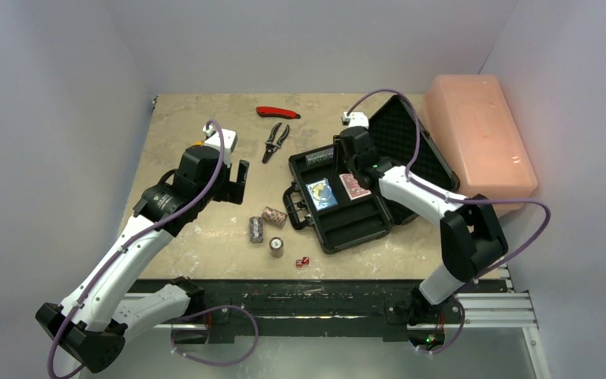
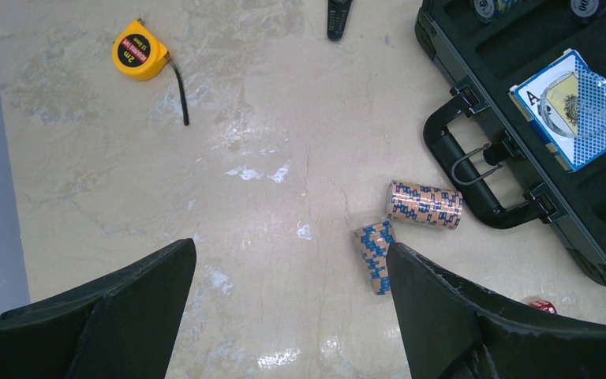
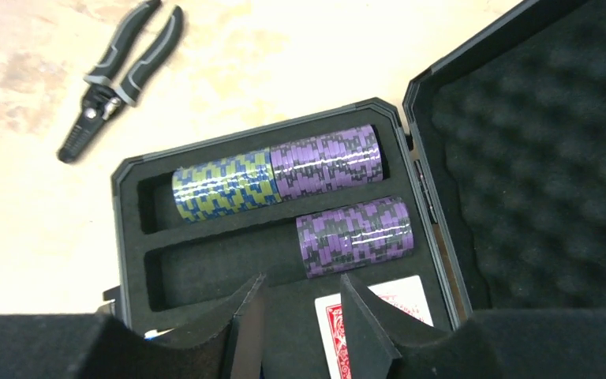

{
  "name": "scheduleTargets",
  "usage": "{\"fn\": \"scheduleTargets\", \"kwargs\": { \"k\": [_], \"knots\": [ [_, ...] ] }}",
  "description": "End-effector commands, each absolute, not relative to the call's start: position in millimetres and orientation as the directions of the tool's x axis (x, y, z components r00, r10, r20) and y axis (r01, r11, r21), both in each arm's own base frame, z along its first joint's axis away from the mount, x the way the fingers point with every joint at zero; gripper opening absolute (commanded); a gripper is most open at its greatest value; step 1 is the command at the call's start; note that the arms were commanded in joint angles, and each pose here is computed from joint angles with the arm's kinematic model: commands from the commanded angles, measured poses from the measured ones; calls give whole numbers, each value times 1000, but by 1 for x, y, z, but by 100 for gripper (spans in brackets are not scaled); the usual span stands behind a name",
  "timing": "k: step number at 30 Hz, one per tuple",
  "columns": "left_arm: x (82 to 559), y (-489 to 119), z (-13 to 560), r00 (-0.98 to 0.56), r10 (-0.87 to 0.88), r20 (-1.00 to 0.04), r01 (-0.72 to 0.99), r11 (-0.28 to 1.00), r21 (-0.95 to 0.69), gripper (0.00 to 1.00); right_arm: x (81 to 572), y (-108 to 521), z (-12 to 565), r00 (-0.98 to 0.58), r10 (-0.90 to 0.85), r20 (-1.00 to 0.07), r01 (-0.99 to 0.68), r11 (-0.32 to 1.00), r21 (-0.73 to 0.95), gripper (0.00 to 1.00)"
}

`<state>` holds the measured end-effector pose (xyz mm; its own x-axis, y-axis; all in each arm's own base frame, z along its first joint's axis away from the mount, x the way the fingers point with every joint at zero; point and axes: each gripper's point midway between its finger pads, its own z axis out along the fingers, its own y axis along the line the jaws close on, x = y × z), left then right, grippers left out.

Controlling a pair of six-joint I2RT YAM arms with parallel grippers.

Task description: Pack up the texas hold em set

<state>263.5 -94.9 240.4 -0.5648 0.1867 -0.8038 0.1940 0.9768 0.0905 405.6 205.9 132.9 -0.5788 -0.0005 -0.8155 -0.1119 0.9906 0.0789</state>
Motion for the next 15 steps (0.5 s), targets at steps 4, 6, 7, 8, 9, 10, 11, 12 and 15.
{"fn": "scheduleTargets", "kwargs": {
  "k": [4, 6, 7, 8, 9, 10, 11, 12, 15],
  "knots": [
    [267, -96, 251, -538, 181, -823, 200, 976, 84, 91, 389, 209, 167, -503, 63, -862, -178, 968, 174, 52],
    [268, -97, 251, -540, 181, -822, 201, 976, 83, 91, 384, 206, 171, -490, 69, -869, -186, 966, 181, 56],
    [268, -97, 250, -540, 182, -821, 202, 976, 84, 91, 382, 206, 173, -484, 70, -872, -191, 964, 183, 58],
    [268, -97, 250, -543, 183, -820, 202, 976, 84, 91, 379, 204, 176, -476, 72, -877, -194, 963, 185, 60],
    [268, -97, 250, -543, 183, -820, 202, 976, 85, 91, 376, 202, 179, -469, 76, -880, -196, 962, 188, 62],
    [268, -97, 249, -544, 184, -819, 201, 976, 86, 91, 373, 200, 181, -462, 79, -884, -198, 962, 189, 64],
    [268, -97, 249, -545, 184, -818, 201, 976, 86, 91, 369, 197, 184, -452, 83, -888, -197, 962, 190, 66],
    [268, -97, 248, -546, 185, -817, 201, 976, 87, 91, 366, 193, 188, -439, 90, -894, -194, 962, 192, 67],
    [269, -97, 248, -548, 186, -815, 201, 976, 88, 90, 357, 182, 192, -418, 107, -902, -170, 966, 194, 70]
  ]
}}
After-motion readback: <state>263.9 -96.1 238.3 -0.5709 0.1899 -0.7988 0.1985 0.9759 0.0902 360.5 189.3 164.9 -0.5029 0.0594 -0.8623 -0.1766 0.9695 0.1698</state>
